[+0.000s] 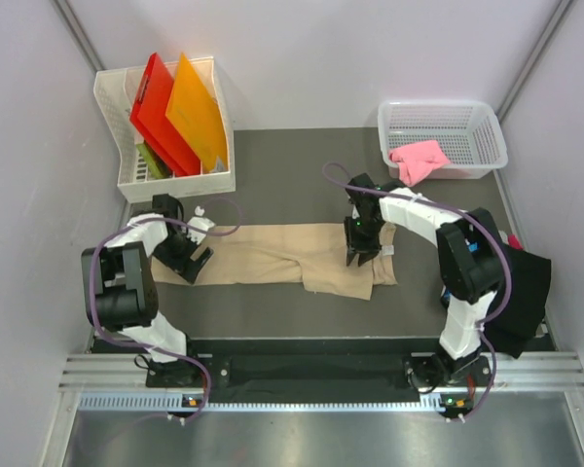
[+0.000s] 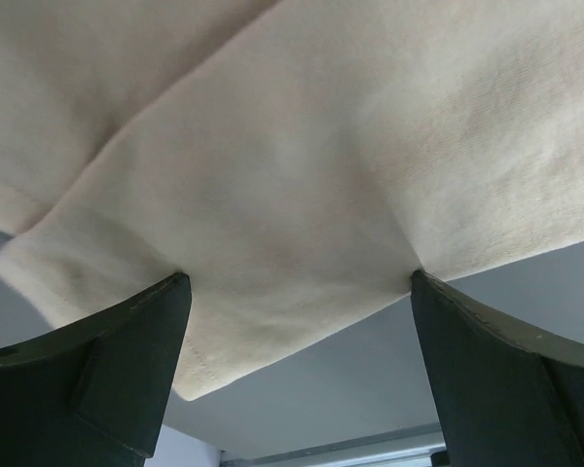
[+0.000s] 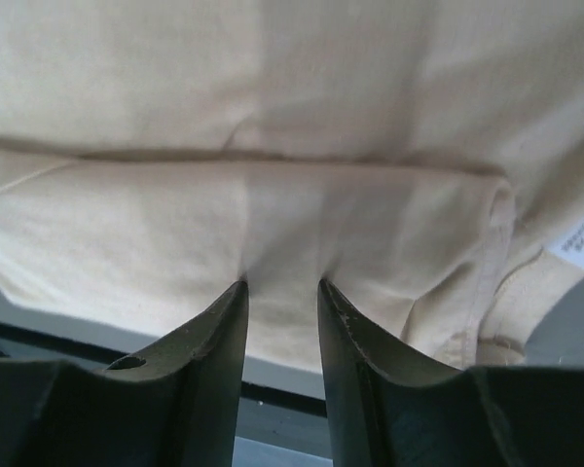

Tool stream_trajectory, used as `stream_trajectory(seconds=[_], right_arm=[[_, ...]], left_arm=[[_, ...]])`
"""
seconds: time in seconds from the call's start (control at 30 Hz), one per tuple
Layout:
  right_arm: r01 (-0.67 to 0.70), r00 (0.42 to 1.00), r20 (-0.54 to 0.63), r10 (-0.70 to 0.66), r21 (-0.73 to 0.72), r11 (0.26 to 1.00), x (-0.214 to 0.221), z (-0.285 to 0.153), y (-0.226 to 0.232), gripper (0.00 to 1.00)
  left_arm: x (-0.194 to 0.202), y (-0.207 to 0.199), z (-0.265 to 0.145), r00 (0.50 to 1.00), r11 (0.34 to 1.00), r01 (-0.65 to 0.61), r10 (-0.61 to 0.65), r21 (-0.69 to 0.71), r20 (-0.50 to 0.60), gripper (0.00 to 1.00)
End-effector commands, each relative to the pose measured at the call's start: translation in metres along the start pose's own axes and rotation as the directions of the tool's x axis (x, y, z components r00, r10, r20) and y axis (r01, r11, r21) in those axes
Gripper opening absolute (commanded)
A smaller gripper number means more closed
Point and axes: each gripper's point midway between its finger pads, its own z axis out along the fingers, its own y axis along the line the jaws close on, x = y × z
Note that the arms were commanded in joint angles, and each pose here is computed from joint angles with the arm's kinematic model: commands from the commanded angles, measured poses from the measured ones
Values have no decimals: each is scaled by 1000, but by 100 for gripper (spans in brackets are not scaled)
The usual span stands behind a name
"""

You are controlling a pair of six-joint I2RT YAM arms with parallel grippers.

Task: Fold and stack the t-shirts
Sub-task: Fold the other side of the tshirt into a rectangle

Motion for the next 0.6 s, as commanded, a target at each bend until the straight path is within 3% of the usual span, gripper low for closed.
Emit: stream_trajectory(seconds=[0.0, 0.27, 0.57], right_arm=[[-9, 999, 53, 9, -1, 1000, -36, 7, 0, 34], [-62, 997, 52, 62, -5, 998, -73, 13, -13, 32], [-13, 995, 98, 13, -3, 1000, -90, -22, -8, 35]], left_arm=[[7, 6, 1, 1000, 999, -9, 9, -45, 13, 99], [48, 16, 0, 1000, 997, 1, -3, -79, -23, 99], [73, 27, -1, 998, 997, 43, -46, -71, -36, 99]])
